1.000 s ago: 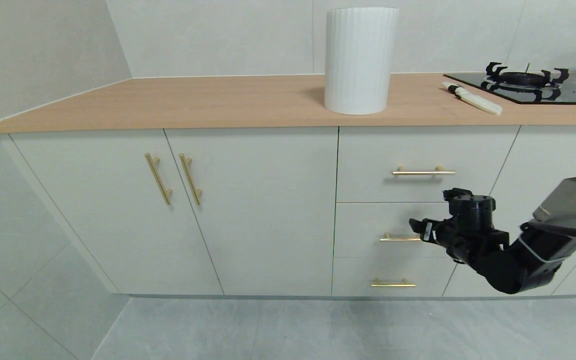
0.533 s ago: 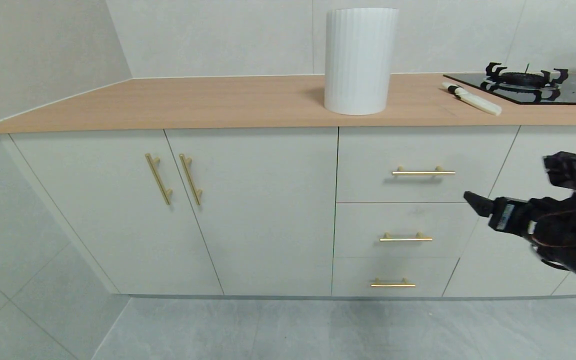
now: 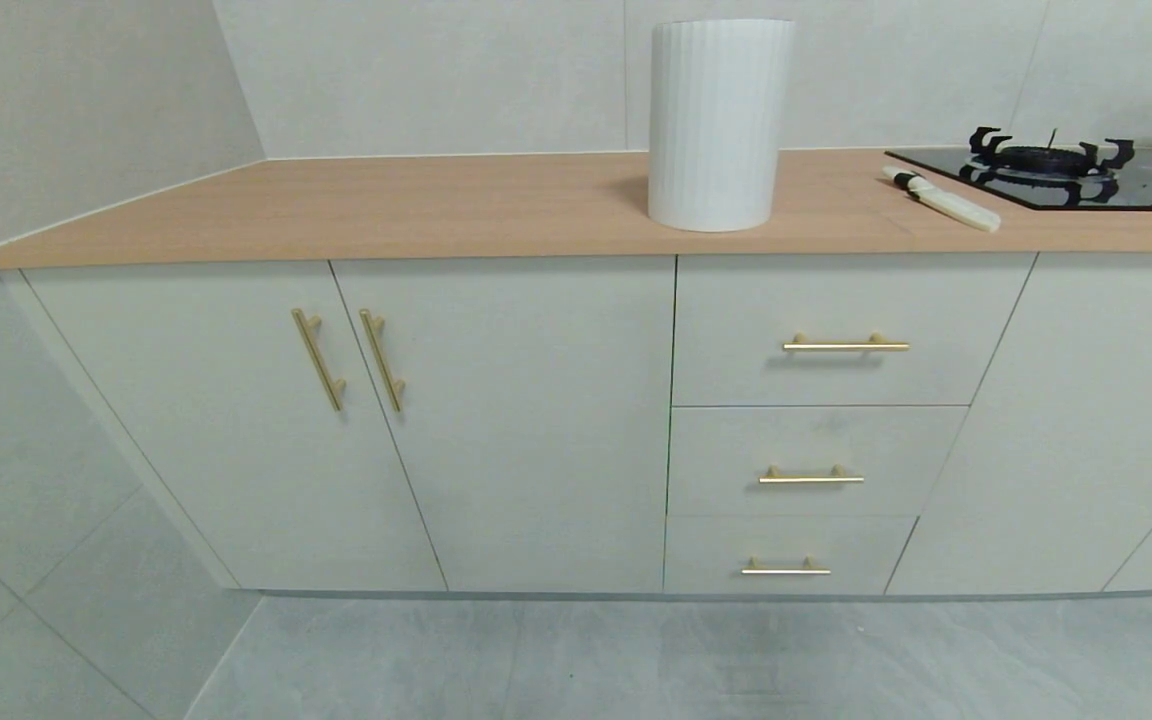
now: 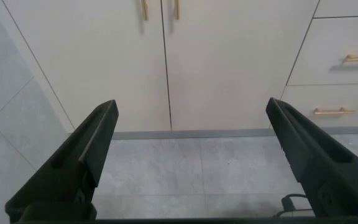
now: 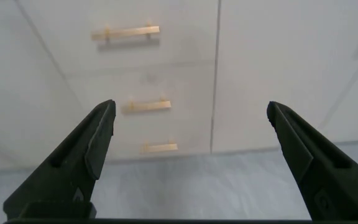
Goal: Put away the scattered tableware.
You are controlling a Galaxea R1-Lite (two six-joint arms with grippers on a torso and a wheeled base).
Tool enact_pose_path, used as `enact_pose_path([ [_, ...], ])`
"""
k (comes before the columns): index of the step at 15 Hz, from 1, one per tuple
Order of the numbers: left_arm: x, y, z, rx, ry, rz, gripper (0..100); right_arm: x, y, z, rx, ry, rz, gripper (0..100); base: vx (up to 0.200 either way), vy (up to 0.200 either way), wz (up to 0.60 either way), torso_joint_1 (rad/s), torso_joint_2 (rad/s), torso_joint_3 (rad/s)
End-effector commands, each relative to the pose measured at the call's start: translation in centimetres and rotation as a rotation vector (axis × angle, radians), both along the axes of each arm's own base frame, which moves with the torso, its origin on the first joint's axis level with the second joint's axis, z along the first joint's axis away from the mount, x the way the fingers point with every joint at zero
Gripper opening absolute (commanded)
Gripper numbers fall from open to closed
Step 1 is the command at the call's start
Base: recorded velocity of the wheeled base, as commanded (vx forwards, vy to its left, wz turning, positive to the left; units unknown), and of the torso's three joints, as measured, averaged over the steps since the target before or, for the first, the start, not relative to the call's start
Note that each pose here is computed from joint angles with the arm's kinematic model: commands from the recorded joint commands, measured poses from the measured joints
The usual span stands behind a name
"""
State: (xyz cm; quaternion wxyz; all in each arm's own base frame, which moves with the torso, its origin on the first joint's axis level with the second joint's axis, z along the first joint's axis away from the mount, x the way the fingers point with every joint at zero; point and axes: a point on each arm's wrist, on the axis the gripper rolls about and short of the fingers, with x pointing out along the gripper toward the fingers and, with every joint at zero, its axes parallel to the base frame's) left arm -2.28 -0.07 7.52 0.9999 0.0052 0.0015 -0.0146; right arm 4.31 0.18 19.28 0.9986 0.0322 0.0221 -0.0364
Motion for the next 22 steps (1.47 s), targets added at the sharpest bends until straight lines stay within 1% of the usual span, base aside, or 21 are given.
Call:
enact_pose_path([
  [1, 0.0, 0.0, 0.0, 0.002, 0.0, 0.0, 100, -8.4, -1.2, -0.7, 0.012, -0.181, 0.02, 100, 0.0, 0.0, 0.0, 0.0, 0.0, 0.0],
  [3, 0.0, 0.0, 0.0, 0.0, 0.0, 0.0, 100, -9.3, -1.4, -1.4, 0.014, -0.201, 0.018, 100, 0.0, 0.0, 0.0, 0.0, 0.0, 0.0],
  [4, 0.0, 0.0, 0.0, 0.0, 0.0, 0.0, 100, -9.6, -1.4, -1.9, 0.012, -0.184, 0.012, 100, 0.0, 0.0, 0.0, 0.0, 0.0, 0.0],
  [7, 0.0, 0.0, 0.0, 0.0, 0.0, 0.0, 100, -9.7, -1.3, -2.6, 0.015, -0.161, -0.055, 100, 0.0, 0.0, 0.0, 0.0, 0.0, 0.0],
  [9, 0.0, 0.0, 0.0, 0.0, 0.0, 0.0, 100, -10.2, -0.9, -2.8, 0.005, -0.182, -0.104, 100, 0.0, 0.0, 0.0, 0.0, 0.0, 0.0],
  [10, 0.0, 0.0, 0.0, 0.0, 0.0, 0.0, 100, -10.3, -0.7, -3.0, 0.002, -0.188, -0.104, 100, 0.0, 0.0, 0.0, 0.0, 0.0, 0.0],
  [11, 0.0, 0.0, 0.0, 0.0, 0.0, 0.0, 100, -10.6, -0.5, -3.2, 0.0, -0.202, -0.096, 100, 0.0, 0.0, 0.0, 0.0, 0.0, 0.0],
  [12, 0.0, 0.0, 0.0, 0.0, 0.0, 0.0, 100, -10.7, -0.4, -4.1, -0.002, -0.22, -0.039, 100, 0.0, 0.0, 0.0, 0.0, 0.0, 0.0],
  [13, 0.0, 0.0, 0.0, 0.0, 0.0, 0.0, 100, -10.1, -0.3, -5.1, 0.006, -0.185, -0.004, 100, 0.0, 0.0, 0.0, 0.0, 0.0, 0.0],
  [14, 0.0, 0.0, 0.0, 0.0, 0.0, 0.0, 100, -9.5, -0.3, -5.9, 0.005, -0.162, -0.001, 100, 0.0, 0.0, 0.0, 0.0, 0.0, 0.0],
  [15, 0.0, 0.0, 0.0, 0.0, 0.0, 0.0, 100, -9.1, -0.3, -6.5, 0.0, -0.149, 0.005, 100, 0.0, 0.0, 0.0, 0.0, 0.0, 0.0],
  [16, 0.0, 0.0, 0.0, 0.0, 0.0, 0.0, 100, -8.1, -0.3, -8.1, -0.005, -0.132, 0.025, 100, 0.0, 0.0, 0.0, 0.0, 0.0, 0.0],
  [19, 0.0, 0.0, 0.0, 0.0, 0.0, 0.0, 100, -6.6, -0.1, -11.0, -0.012, -0.115, 0.085, 100, 0.0, 0.0, 0.0, 0.0, 0.0, 0.0],
  [22, 0.0, 0.0, 0.0, 0.0, 0.0, 0.0, 100, -6.6, -0.1, -11.2, -0.033, -0.097, 0.099, 100, 0.0, 0.0, 0.0, 0.0, 0.0, 0.0],
])
